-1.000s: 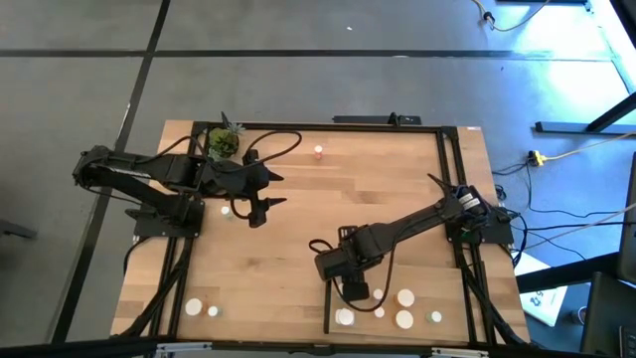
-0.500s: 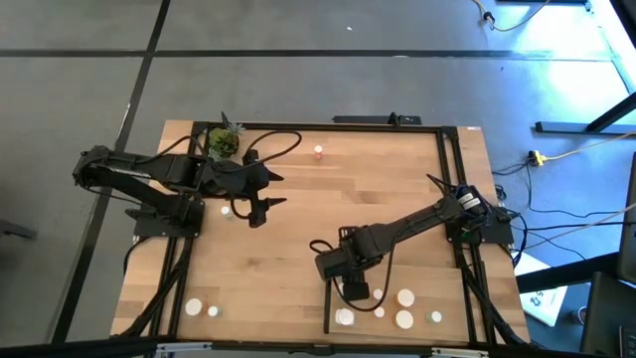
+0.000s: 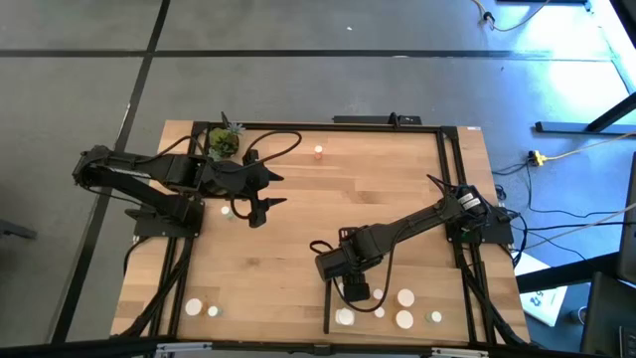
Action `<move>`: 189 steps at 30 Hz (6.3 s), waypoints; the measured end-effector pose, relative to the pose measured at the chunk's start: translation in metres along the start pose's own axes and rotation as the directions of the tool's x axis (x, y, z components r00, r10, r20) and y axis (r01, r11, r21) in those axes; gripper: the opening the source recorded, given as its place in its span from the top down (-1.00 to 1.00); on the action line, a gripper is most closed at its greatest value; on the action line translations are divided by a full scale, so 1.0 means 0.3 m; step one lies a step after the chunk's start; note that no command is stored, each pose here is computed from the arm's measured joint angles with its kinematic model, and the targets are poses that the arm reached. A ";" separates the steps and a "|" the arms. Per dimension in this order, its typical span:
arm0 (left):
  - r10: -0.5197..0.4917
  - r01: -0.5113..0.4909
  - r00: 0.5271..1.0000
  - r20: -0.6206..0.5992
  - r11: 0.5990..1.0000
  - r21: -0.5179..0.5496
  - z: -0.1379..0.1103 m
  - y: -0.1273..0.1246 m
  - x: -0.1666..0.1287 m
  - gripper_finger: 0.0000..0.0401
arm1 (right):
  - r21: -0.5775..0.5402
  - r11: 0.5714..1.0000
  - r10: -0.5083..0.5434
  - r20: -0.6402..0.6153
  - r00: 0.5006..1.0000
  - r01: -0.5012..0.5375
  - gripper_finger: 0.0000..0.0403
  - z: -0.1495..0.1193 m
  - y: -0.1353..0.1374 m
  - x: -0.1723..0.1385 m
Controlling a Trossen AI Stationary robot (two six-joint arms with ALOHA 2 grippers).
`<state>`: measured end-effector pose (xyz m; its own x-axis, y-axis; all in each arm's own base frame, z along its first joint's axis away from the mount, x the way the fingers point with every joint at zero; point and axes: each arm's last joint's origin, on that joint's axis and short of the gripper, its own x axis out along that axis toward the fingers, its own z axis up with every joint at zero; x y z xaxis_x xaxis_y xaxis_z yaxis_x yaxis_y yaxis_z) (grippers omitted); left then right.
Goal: Pick and place medicine bottles onto shelf by color
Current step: Put the top white pill bottle on the shelf, then put the middle left blue pill bottle on the shelf
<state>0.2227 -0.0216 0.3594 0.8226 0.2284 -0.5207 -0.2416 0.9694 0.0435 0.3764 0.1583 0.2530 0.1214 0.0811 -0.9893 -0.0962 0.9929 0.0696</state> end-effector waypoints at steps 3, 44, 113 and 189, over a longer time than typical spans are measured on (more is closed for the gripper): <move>0.000 0.000 1.000 0.000 1.000 0.000 0.000 0.000 0.000 -0.27 | 0.000 1.000 0.000 0.001 1.000 0.000 -0.15 0.000 0.000 -0.001; -0.004 0.004 1.000 -0.024 1.000 0.007 -0.008 0.001 0.000 -0.27 | 0.010 1.000 -0.030 0.065 0.997 0.030 -0.17 0.018 0.002 -0.151; 0.208 -0.783 0.576 -0.790 0.417 -0.461 -0.560 0.061 0.081 -0.27 | 0.000 0.944 -0.302 0.396 0.867 0.329 -0.17 -0.049 -0.045 -0.543; 0.086 -0.511 0.737 -0.670 0.720 -0.470 -0.450 0.055 0.119 0.47 | 0.093 0.942 -0.324 0.495 0.806 0.321 -0.17 -0.085 -0.072 -0.633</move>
<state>0.1788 -0.0097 0.2265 0.2405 0.1912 -0.9516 -0.8359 0.5391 -0.1029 0.3302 0.1194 0.4362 0.6185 -0.2130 -0.7563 0.0402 0.9699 -0.2403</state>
